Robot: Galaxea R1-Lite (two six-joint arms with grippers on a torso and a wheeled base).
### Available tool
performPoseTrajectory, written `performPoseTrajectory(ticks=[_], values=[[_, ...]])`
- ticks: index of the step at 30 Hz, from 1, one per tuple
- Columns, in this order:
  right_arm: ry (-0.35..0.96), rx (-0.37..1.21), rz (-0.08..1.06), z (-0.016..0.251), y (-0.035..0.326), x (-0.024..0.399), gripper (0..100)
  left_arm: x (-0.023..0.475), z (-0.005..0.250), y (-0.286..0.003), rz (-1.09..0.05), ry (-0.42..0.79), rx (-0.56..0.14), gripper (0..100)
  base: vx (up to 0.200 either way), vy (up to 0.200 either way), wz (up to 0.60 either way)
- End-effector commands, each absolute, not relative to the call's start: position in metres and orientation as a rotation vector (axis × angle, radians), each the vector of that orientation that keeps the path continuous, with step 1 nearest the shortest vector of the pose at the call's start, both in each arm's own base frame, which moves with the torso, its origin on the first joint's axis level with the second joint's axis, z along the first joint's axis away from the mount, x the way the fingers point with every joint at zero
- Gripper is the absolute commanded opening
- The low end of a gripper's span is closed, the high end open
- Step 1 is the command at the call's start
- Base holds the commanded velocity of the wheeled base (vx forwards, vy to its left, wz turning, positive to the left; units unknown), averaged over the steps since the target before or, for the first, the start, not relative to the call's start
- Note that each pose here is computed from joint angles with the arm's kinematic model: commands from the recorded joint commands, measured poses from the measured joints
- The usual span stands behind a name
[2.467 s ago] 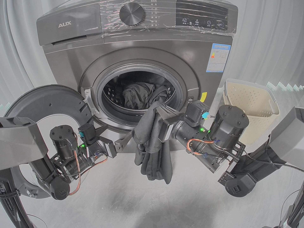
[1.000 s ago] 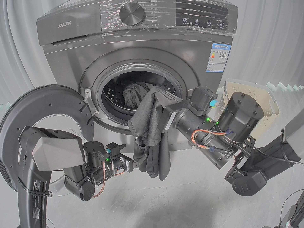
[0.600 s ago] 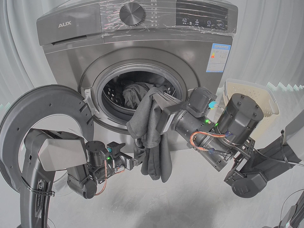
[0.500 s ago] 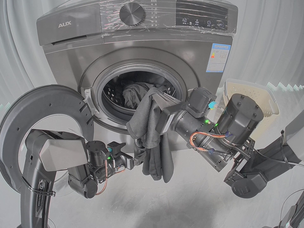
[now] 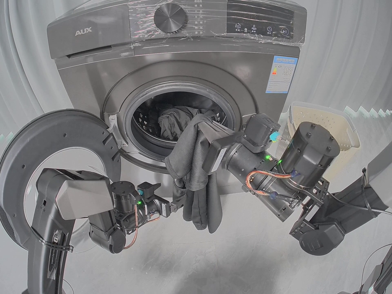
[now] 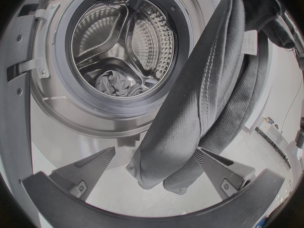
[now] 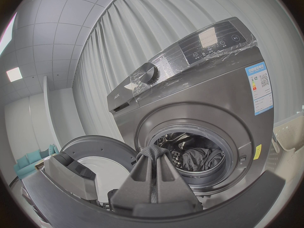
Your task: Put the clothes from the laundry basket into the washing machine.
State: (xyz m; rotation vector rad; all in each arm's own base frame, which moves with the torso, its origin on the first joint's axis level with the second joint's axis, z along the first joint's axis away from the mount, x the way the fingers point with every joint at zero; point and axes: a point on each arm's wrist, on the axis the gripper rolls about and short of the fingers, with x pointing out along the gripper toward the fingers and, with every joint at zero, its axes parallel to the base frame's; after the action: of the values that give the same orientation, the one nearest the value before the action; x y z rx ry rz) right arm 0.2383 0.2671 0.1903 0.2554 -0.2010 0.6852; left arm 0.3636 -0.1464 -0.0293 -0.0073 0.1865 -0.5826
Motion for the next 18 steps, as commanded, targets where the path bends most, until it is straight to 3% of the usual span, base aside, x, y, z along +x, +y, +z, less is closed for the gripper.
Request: performPoseTrajectory(ticks=[1, 18], values=[[-0.199, 0.252, 0.679, 0.1891, 0.2655, 0.2401, 0, 0.3645, -0.0291, -0.135, -0.56, 0.189, 0.002, 100, 0.0, 0.0, 0.0], [-0.194, 0.254, 0.693, 0.1877, 0.2707, 0.2373, 0, 0.3698, -0.0292, -0.1408, -0.57, 0.167, 0.003, 100, 0.0, 0.0, 0.0]])
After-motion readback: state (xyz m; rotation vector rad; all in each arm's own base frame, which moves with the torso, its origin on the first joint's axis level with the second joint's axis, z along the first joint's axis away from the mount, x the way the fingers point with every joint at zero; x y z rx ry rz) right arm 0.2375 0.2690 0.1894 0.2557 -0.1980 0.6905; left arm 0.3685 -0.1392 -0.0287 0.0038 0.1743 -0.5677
